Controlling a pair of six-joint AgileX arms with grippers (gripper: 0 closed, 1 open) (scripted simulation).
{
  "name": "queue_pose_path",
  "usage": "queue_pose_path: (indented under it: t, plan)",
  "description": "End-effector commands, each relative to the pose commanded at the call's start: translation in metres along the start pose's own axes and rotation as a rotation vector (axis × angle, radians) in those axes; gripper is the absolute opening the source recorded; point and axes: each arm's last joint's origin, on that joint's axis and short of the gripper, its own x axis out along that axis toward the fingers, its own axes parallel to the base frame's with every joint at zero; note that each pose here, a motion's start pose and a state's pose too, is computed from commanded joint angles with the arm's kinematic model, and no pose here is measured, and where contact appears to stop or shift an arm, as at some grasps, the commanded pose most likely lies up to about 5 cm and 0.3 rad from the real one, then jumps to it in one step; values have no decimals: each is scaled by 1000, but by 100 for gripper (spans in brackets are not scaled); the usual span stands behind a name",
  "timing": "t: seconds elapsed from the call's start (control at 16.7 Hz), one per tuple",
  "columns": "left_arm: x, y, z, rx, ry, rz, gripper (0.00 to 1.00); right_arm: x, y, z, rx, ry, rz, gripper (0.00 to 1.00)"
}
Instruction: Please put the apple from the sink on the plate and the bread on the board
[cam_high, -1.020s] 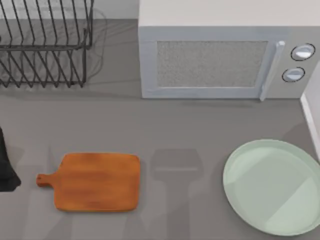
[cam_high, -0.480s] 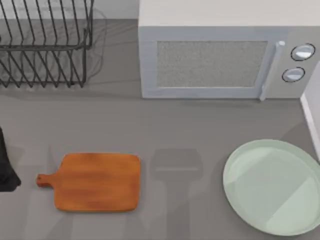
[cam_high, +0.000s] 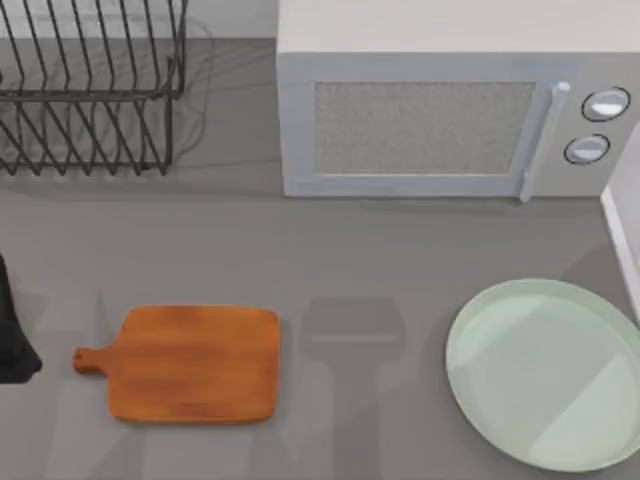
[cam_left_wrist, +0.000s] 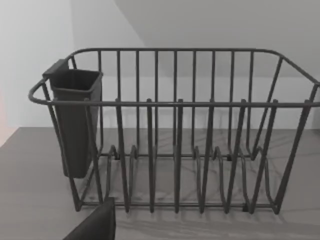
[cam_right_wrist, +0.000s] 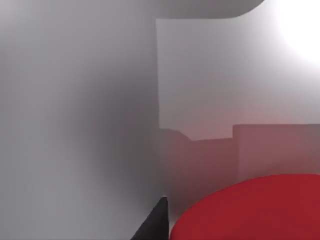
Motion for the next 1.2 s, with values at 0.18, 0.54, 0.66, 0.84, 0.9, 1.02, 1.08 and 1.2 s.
queue_pose_path:
  t: [0.18, 0.54, 0.66, 0.84, 0.9, 1.02, 1.08, 1.2]
  plan:
    - [0, 0, 0, 0, 0, 0, 100, -28, -1, 7, 5, -52, 0, 0]
    - [0, 0, 0, 0, 0, 0, 100, -78, -1, 10, 5, -41, 2, 0]
    - [0, 0, 0, 0, 0, 0, 100, -105, -1, 8, 5, -36, 4, 0]
    - [0, 0, 0, 0, 0, 0, 100, -128, -1, 7, 5, -51, 0, 0]
    - [0, 0, 0, 0, 0, 0, 100, -128, -1, 7, 5, -52, 0, 0]
    - [0, 0, 0, 0, 0, 0, 100, -126, 0, 7, 6, -48, 1, 0]
    - [0, 0, 0, 0, 0, 0, 100, -127, 0, 7, 7, -50, 1, 0]
    - [0, 0, 0, 0, 0, 0, 100, -139, 5, 8, 11, -74, -6, 0]
